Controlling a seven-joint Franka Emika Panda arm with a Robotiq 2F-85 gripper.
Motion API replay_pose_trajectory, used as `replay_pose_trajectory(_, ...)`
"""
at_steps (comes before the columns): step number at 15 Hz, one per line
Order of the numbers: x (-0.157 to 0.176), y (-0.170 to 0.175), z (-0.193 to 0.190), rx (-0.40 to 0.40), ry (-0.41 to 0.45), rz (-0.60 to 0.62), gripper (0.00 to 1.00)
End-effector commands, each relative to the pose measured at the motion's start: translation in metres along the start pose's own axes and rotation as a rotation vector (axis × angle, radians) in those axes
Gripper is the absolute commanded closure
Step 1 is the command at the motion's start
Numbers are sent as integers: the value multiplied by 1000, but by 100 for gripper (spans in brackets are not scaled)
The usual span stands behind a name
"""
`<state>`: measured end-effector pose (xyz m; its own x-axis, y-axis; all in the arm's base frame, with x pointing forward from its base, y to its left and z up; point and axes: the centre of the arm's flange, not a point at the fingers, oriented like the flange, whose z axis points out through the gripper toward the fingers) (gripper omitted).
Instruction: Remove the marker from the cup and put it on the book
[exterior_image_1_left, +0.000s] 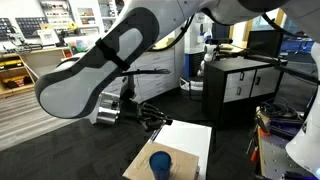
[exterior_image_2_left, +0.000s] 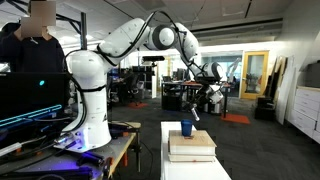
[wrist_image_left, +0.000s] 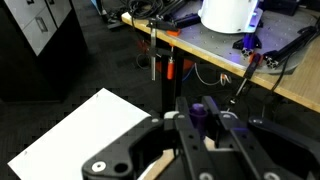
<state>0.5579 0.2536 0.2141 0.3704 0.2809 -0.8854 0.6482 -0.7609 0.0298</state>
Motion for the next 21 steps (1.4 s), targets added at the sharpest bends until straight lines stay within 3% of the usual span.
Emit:
replay_pose_trajectory(1,-14,2,15,7,43,53,94)
replay_pose_trajectory(21,8,-8,79,-85,320,121,94)
